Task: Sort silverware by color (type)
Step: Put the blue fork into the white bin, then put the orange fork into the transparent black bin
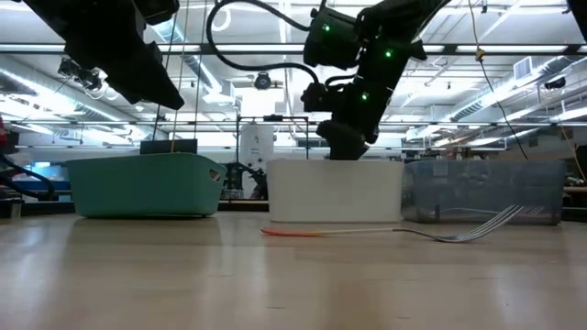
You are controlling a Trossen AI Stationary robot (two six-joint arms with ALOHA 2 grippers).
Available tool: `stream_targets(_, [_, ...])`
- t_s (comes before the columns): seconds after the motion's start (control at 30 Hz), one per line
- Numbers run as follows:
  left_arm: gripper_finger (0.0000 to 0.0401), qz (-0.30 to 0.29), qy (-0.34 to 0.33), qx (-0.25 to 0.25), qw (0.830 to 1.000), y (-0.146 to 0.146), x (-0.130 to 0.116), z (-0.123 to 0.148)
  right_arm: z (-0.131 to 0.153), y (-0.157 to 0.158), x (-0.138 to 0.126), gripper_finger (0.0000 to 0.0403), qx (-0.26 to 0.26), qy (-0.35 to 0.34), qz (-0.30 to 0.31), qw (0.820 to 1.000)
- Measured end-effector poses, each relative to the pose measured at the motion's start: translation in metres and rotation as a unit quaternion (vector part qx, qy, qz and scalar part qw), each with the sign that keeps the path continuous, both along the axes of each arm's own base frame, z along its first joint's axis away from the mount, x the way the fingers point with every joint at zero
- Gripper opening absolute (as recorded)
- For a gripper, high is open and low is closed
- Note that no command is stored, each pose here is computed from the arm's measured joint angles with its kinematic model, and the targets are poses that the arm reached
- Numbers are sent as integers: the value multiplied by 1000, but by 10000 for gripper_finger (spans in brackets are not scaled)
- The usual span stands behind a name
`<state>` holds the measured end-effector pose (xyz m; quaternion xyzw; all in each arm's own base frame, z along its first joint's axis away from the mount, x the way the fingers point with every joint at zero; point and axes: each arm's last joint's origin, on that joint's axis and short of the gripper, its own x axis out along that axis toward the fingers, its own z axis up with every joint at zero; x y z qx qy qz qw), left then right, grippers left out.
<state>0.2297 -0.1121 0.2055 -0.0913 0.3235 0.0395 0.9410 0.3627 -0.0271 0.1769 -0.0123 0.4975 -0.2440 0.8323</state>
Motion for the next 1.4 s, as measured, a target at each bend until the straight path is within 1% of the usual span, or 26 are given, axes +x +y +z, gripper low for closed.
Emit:
stream_targets(0.07, [89,3,1,-4,1000,0,0,0,-3,-1,-2,24,5,0,-7,1000])
stream_targets(0.2, [89,4,1,-5,1000,0,0,0,-8,-4,-4,26,35,-2,-11,999])
stream_targets(0.3, [89,4,1,-5,1000,0,0,0,-8,-6,-4,37,56,-5,-11,998])
stream_targets(0.47, [89,7,-3,-3,1000,2,2,0,-4,-8,-5,83,79,1,0,997])
stream_targets(0.6, [89,18,-3,0,1000,9,5,0,9,-7,-5,120,68,-20,0,997])
stream_targets(0.73, [92,24,-6,1,1000,12,7,0,20,-4,-9,141,59,-30,1,998])
stream_targets(0.9, [119,31,-5,2,1000,15,8,0,35,10,-12,145,59,-52,23,997])
stream_targets(1.1, [155,31,-3,2,1000,16,8,0,37,36,-11,144,51,-61,61,995])
stream_targets(1.23, [160,23,0,-7,1000,14,8,-1,39,52,-8,144,49,-76,95,991])
stream_targets(1.4, [160,28,7,-27,999,13,7,-1,42,68,-5,140,83,-98,143,981])
